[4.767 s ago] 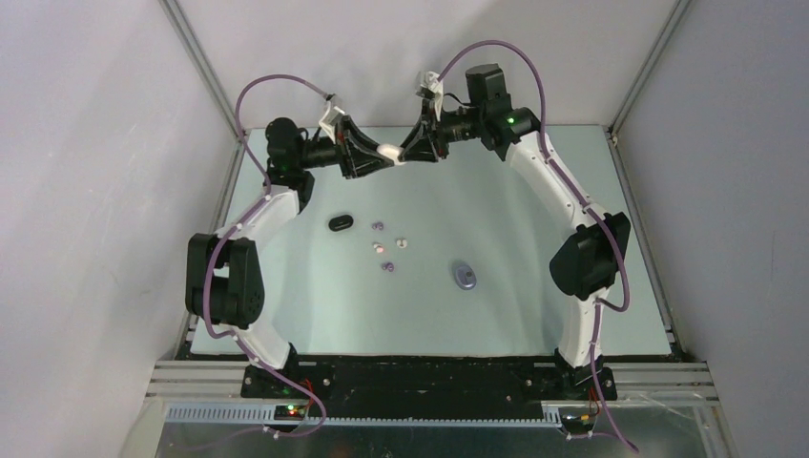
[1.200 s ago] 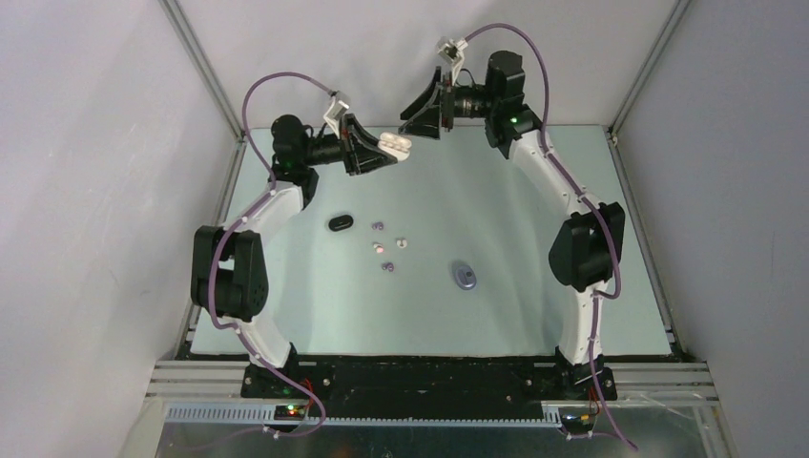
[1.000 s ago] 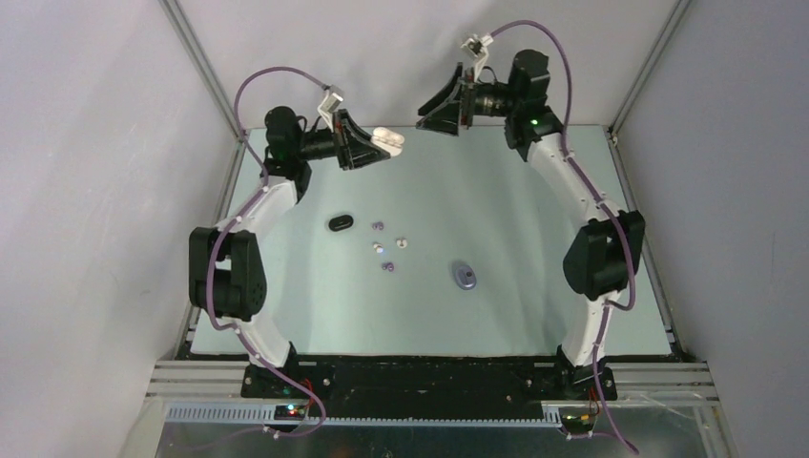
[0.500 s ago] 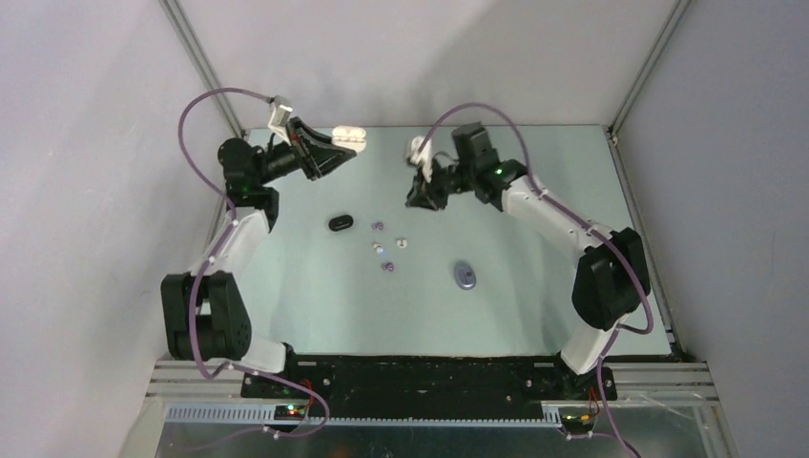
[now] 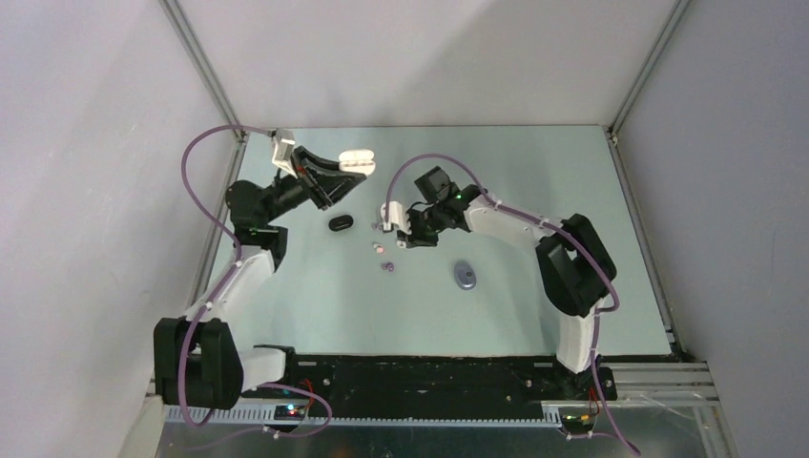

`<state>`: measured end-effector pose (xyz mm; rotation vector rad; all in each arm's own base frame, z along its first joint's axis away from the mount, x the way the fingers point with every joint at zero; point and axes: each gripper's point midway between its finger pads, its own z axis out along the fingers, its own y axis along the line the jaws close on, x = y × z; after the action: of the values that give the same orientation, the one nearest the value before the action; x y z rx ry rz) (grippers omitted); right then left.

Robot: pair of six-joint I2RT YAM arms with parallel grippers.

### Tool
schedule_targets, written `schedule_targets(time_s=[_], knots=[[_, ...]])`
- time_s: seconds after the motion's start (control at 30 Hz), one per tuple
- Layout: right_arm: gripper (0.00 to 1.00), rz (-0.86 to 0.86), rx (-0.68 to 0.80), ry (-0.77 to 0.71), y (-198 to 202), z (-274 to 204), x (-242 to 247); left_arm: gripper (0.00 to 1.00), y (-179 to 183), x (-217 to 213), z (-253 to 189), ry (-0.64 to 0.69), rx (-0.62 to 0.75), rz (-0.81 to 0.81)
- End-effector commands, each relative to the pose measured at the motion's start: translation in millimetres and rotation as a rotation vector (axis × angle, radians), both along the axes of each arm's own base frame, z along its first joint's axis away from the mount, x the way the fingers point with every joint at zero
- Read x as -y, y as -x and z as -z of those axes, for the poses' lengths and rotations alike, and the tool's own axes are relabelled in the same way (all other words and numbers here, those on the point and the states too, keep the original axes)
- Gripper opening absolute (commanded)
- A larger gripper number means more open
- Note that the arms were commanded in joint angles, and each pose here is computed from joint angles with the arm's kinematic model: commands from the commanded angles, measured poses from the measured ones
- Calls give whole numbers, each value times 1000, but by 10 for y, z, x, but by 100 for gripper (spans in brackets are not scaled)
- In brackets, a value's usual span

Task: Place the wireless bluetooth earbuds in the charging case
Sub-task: Pick up the left earbud from the center of the board.

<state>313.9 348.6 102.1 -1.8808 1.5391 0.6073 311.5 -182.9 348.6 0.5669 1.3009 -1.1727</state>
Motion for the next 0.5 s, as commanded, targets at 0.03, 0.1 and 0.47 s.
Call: schedule_targets(time_s=[0.03, 0.1, 0.47], knots=[[15, -53, 102, 41, -133, 227, -133, 0, 106, 1, -167, 43, 49, -17], [15, -55, 109, 50, -168, 282, -154, 0, 122, 4, -185, 49, 51, -18], [19, -56, 116, 65, -299, 411, -302, 0, 126, 5, -180, 54, 43, -18]])
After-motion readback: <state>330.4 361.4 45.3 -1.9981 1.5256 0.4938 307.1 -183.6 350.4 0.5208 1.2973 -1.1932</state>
